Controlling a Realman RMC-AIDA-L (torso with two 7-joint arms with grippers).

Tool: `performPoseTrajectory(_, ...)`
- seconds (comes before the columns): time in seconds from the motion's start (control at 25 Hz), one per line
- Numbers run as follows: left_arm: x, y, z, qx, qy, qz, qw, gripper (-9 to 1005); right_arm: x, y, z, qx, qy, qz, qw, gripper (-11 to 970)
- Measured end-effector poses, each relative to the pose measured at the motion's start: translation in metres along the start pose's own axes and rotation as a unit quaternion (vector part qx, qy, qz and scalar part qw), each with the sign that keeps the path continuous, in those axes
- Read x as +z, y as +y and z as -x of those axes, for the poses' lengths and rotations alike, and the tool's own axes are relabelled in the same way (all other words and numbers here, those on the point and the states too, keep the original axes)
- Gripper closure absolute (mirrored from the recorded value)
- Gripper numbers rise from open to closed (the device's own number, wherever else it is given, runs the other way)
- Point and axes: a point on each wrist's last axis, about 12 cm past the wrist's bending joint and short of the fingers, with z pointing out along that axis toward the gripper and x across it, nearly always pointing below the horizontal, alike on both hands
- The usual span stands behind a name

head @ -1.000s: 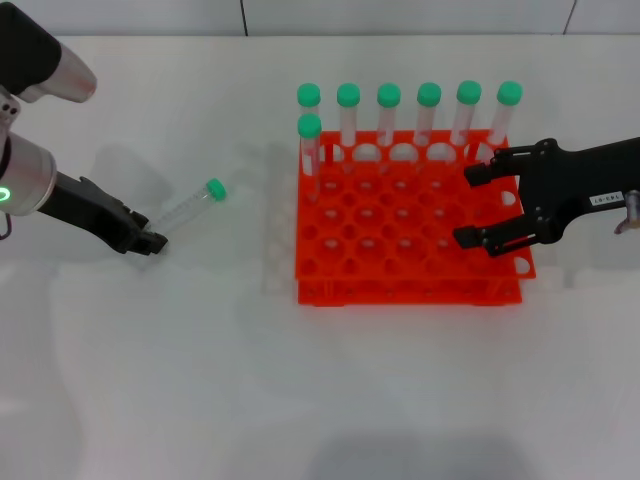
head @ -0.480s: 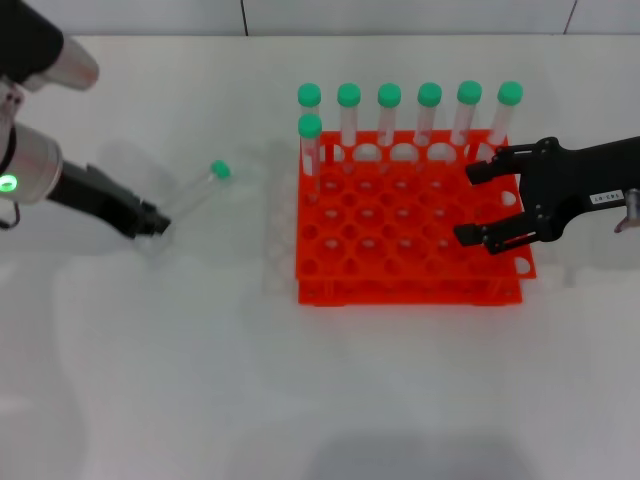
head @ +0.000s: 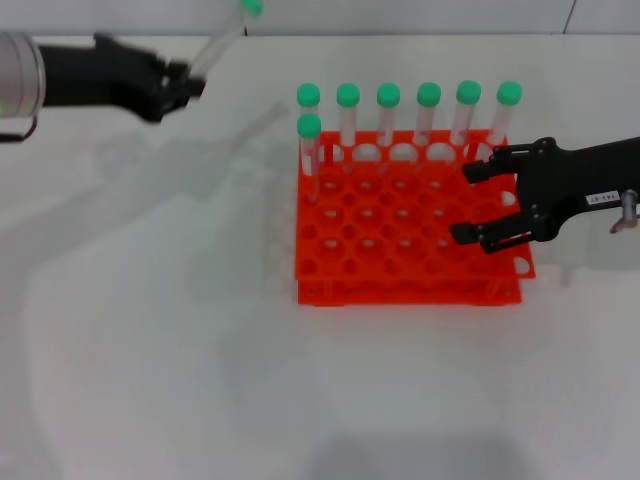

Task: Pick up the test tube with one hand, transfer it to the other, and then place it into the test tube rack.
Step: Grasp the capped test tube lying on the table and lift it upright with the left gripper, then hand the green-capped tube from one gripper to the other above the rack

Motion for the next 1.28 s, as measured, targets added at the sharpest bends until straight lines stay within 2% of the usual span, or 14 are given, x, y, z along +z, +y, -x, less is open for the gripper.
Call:
performPoseTrajectory(0.2,-0.005,0.000,0.000,0.002,-0.130,-0.013,0.991,792,0.006,0.002,0.001,0.001,-0.005,-0.001,1.000,89)
performPoseTrajectory(0.32,0.002,0.002,-0.003,-0.015,-0.161,-0.042,0.986,790,0.011,0.003,0.002,0.001,-0.009,-0.002,1.000,89)
performPoseTrajectory(0.52,0.028,0.000,0.004,-0.030,-0.149,-0.099,0.983,787,0.019,0.006,0.006,-0.008,-0.014,0.004,1.000,89)
performPoseTrajectory(0.72,0.045,-0.014,0.021,0.001,-0.132,-0.166,0.977,784,0.020,0.006,0.009,-0.010,-0.024,0.004,1.000,89)
performPoseTrajectory(0.88,0.055,-0.027,0.028,0.018,-0.112,-0.207,0.972,782,0.019,0.008,0.010,-0.004,-0.036,0.008,0.999,89)
performPoseTrajectory(1.12,0.073,-0.039,0.022,0.023,-0.067,-0.217,0.974,778,0.017,0.007,0.011,-0.002,-0.042,0.005,0.999,89)
performPoseTrajectory(1.28,0.078,-0.044,0.020,0.026,-0.057,-0.219,0.974,776,0.016,0.006,0.012,0.010,-0.053,-0.001,0.999,89)
